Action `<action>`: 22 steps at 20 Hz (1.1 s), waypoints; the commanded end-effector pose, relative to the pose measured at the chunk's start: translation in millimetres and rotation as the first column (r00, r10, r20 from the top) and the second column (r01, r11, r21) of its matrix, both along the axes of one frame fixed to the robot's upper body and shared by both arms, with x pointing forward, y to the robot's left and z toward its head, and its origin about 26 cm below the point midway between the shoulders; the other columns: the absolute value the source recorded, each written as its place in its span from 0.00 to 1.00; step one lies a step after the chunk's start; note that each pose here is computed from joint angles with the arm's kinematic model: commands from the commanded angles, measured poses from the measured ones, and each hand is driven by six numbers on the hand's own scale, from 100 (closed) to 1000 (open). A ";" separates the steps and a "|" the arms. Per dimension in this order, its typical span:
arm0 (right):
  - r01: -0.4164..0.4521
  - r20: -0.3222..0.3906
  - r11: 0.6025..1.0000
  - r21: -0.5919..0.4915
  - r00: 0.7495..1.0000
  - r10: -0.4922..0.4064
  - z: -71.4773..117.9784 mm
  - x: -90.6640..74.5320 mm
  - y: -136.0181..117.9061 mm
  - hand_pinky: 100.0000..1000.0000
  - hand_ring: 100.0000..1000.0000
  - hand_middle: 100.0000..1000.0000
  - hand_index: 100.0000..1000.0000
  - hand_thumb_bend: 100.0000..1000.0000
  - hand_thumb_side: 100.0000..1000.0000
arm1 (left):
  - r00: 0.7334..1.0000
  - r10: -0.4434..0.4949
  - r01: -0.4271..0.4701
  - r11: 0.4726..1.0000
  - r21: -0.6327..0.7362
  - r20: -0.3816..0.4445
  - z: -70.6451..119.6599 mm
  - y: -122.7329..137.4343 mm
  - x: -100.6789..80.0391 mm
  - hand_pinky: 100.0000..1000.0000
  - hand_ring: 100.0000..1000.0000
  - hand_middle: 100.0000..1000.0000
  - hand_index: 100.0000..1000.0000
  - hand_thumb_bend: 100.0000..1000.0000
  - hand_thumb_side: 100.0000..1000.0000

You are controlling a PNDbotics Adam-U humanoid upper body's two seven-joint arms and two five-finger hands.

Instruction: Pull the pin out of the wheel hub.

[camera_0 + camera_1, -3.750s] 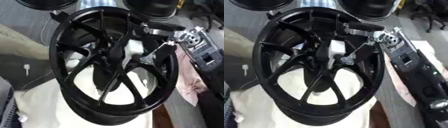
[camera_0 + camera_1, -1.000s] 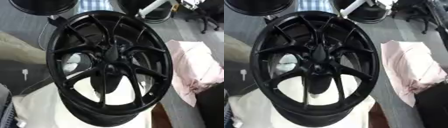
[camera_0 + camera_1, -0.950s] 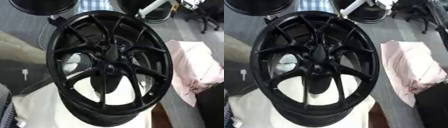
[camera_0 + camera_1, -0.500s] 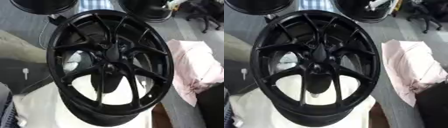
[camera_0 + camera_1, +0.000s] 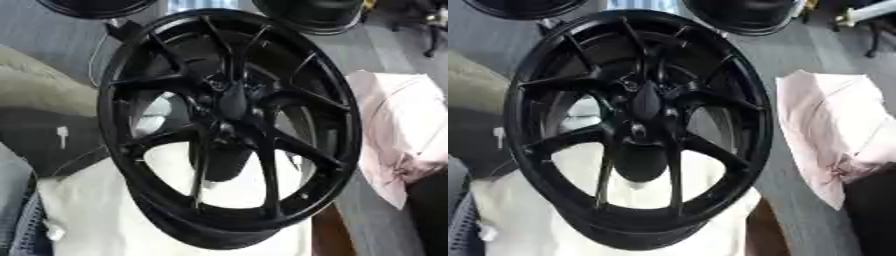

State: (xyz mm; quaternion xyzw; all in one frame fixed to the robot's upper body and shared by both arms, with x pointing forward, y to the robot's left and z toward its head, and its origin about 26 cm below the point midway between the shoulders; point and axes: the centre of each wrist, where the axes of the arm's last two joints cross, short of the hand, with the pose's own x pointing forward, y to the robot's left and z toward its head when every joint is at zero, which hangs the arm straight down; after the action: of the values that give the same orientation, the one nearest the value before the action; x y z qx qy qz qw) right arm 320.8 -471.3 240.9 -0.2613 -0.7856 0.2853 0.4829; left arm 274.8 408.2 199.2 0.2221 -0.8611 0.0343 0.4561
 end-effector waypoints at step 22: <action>-0.128 0.546 0.969 0.211 0.838 -0.008 3.8 -97.2 31.8 0.84 0.85 0.72 0.82 0.00 0.31 | 0.996 -0.039 0.036 0.999 0.041 0.085 22.0 -6.3 3.6 0.22 0.36 0.40 0.55 0.00 0.68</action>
State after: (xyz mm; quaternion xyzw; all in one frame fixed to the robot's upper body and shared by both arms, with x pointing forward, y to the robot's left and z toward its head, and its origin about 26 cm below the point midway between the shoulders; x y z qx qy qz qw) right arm 225.9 -443.5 234.3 -0.2526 -0.9193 0.1238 0.2752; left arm 280.1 403.6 208.8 0.2127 -0.8762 0.0308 0.4314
